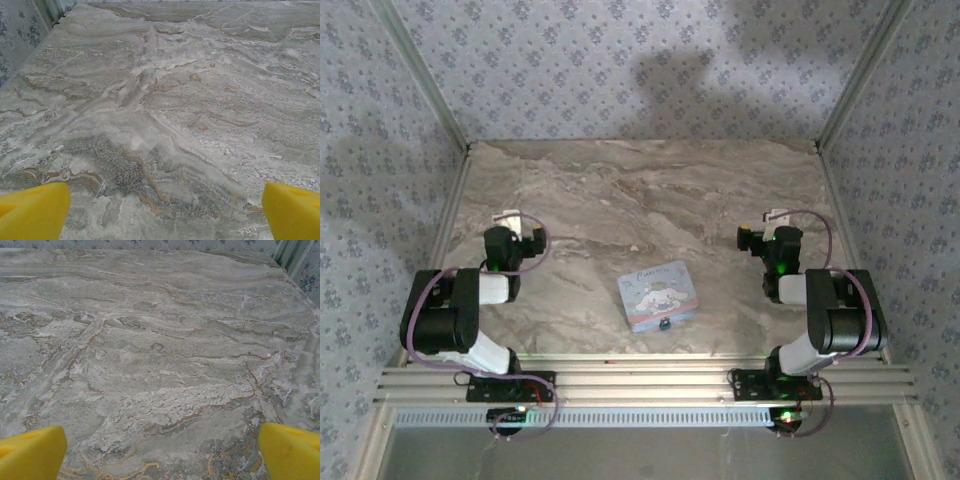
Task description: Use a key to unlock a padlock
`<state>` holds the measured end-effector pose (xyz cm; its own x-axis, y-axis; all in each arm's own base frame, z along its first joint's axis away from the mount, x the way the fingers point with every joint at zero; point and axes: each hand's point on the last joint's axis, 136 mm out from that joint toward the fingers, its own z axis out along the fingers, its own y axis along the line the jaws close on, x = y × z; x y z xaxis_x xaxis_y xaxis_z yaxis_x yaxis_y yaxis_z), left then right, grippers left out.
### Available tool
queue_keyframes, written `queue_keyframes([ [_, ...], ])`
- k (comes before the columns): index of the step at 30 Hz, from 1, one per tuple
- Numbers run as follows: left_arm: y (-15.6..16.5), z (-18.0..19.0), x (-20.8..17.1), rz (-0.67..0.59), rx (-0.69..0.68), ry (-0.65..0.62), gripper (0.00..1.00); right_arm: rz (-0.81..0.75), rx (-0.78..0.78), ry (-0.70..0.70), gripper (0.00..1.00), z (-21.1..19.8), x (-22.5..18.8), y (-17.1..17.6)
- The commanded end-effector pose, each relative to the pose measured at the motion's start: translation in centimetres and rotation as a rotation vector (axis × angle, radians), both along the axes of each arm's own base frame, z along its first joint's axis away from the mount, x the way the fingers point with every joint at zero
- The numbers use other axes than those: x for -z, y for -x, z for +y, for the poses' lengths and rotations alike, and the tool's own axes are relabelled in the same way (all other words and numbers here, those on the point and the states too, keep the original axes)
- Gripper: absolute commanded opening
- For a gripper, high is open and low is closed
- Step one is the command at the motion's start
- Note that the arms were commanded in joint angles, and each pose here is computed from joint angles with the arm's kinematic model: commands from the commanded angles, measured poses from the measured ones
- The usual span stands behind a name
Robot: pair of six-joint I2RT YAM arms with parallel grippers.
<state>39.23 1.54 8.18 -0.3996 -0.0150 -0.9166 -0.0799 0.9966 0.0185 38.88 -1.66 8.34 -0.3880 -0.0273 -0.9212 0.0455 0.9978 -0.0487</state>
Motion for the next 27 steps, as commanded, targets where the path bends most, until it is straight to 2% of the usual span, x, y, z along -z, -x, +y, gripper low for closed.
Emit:
queue_keyframes([
  [1,-0.53,-0.03,-0.73,-0.02,0.002,0.014,0.98,0.005,0.005,-0.015,1.0,-0.13,-0.02,-0.21],
  [27,-0.53,-0.05,-0.72,-0.02,0.002,0.015,0.98,0.006,0.001,-0.025,1.0,-0.2,-0.02,-0.23],
])
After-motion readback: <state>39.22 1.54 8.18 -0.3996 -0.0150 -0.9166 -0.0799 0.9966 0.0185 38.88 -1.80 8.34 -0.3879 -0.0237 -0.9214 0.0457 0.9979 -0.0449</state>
